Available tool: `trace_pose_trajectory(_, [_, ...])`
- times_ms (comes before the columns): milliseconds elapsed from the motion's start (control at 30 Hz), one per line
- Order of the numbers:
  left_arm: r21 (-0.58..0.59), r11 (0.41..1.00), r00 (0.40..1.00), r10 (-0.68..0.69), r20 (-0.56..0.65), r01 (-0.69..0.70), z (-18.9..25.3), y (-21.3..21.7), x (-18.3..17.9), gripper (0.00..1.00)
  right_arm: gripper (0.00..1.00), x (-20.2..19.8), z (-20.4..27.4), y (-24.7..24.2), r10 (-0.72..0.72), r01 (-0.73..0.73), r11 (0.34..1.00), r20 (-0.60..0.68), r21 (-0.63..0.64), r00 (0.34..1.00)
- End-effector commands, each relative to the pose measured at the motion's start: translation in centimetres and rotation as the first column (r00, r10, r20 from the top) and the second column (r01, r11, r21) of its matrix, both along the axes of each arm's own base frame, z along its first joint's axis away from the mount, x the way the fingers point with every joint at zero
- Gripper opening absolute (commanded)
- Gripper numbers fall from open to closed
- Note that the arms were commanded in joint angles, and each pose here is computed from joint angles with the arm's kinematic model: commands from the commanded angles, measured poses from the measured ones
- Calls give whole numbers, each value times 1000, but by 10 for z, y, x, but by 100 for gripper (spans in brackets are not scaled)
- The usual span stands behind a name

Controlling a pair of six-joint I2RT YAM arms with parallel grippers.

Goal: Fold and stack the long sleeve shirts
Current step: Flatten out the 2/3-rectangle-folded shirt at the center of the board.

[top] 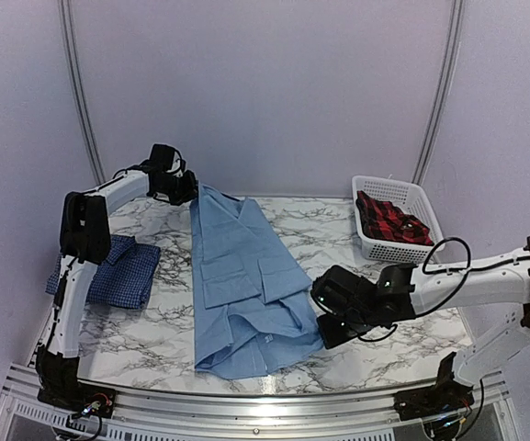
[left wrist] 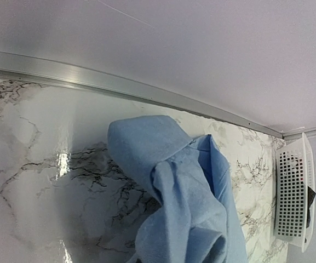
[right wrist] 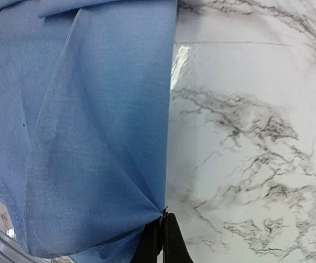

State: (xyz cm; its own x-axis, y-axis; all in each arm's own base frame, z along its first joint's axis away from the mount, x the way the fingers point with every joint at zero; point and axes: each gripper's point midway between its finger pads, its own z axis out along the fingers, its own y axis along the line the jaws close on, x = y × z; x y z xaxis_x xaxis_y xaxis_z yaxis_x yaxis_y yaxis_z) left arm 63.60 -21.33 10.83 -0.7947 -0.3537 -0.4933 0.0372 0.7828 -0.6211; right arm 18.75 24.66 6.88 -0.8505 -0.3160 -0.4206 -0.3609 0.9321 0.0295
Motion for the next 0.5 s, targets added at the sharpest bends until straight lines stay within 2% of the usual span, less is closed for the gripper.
trace_pose_trajectory(0, [-39,999,1000,-23,-12,22,-7,-8,3,3,0,-39,-15,1,0,8,998,-130,61,992])
trace_pose_trajectory(33, [-39,999,999,-37,-20,36,-9,-13,0,6,4,-44,-18,1,10,-1,998,-137,63,990])
trace_pose_trajectory(67, [-36,998,999,-43,-26,42,-12,-15,-3,13,13,-45,-18,3,20,-10,997,-139,70,990])
trace_pose_trajectory(167, [-2,999,998,-45,-45,45,-17,-14,-15,30,47,-40,-8,6,30,-24,998,-104,63,994])
trace_pose_trajectory(200, [12,999,998,-44,-40,44,-13,-13,-18,39,58,-35,0,7,27,-22,998,-81,63,996])
trace_pose_trajectory(267, [50,998,999,-25,-27,27,-4,-6,-23,62,71,-22,19,11,15,-14,997,-17,72,1000])
trace_pose_trajectory(367, [110,994,1000,8,9,-9,17,9,-32,80,80,4,42,14,-13,7,996,58,90,998])
trace_pose_trajectory(467, [180,981,997,58,46,-66,41,27,-47,87,80,38,49,16,-43,33,995,106,92,993])
